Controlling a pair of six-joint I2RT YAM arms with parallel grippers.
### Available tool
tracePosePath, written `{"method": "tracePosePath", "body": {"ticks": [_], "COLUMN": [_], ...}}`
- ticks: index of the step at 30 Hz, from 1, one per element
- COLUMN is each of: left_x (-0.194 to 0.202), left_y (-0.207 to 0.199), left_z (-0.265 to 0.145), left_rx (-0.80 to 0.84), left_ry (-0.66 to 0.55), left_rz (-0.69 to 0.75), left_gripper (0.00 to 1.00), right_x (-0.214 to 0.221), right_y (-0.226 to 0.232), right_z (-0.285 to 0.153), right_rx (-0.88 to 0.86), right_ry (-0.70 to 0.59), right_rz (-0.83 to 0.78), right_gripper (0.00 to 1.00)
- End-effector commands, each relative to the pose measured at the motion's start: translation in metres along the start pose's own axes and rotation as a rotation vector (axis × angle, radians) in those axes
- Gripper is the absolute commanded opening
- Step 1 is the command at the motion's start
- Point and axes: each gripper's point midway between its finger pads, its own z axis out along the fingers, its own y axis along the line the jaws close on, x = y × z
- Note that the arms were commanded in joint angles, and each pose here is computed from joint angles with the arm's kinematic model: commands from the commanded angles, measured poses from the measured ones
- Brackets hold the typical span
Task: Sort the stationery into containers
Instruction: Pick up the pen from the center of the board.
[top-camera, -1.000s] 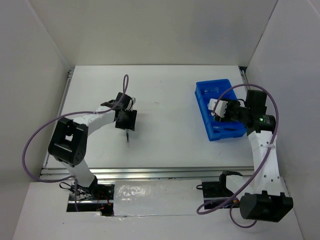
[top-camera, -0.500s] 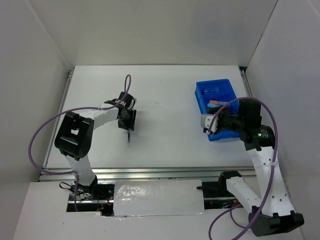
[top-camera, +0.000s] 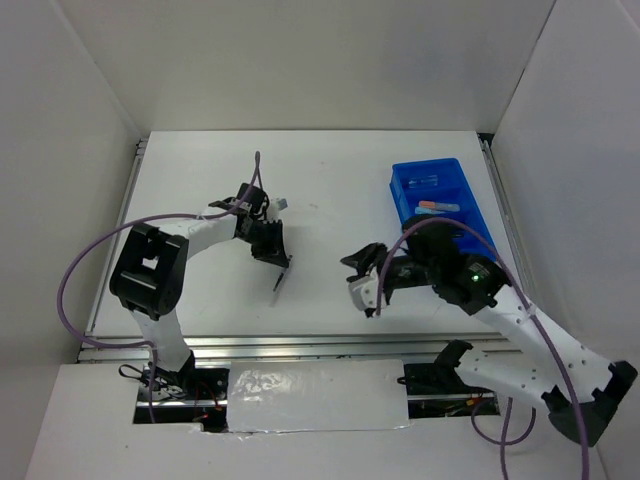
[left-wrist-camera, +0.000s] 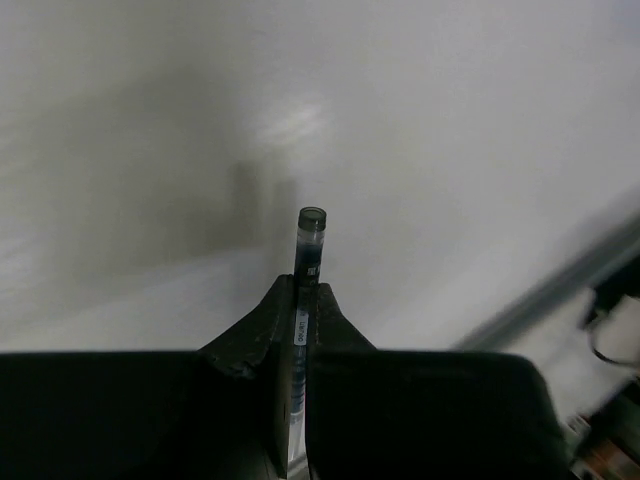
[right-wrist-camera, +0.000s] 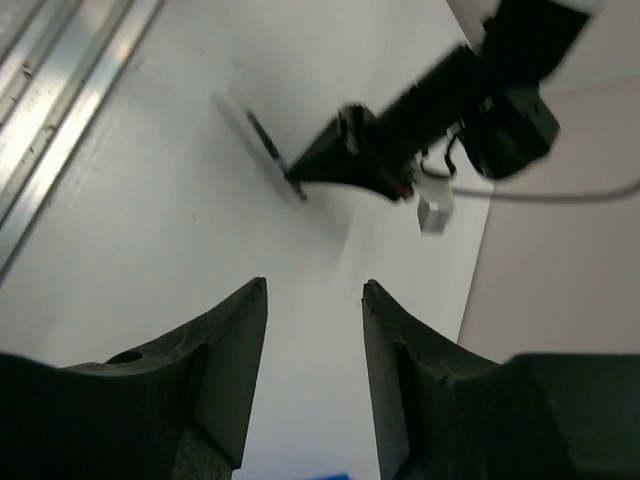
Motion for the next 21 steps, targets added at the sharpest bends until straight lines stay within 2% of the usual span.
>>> {"method": "tracePosePath", "body": {"ticks": [1, 5, 8, 14, 21], "left_x": [-0.001, 0.007, 0.011, 0.017, 0.021], "left_y": [-0.067, -0.082, -0.087, -0.090, -0.089], "left_z": [-0.029, -0.042, -0.049, -0.053, -0.048], "left_rx": [0.334, 0.471, 0.517, 0.542, 0.564], "left_ry": [0.029, 0.059, 0.074, 0.085, 0.126], "left_rz": [-0.002, -0.048, -0.068, -0.098, -0.141], "left_gripper": [0.00, 0.00, 0.00, 0.00, 0.00], "right_x": [-0.017, -0.037, -0.041, -0.041, -0.030], "right_y": [0.000, 0.013, 0.033, 0.050, 0.058], "right_z": [0.040, 0.091, 0.131, 0.170, 0.186], "right_rx": [-0.020, -0.141, -0.282, -0.391, -0.443], "right_ry": [-0.035, -0.018, 0.014, 0.089, 0.160], "right_rz": [-0.051, -0.111, -0.079, -0.078, -0.081], "right_gripper": [0.50, 0.47, 0.45, 0.44, 0.48]}}
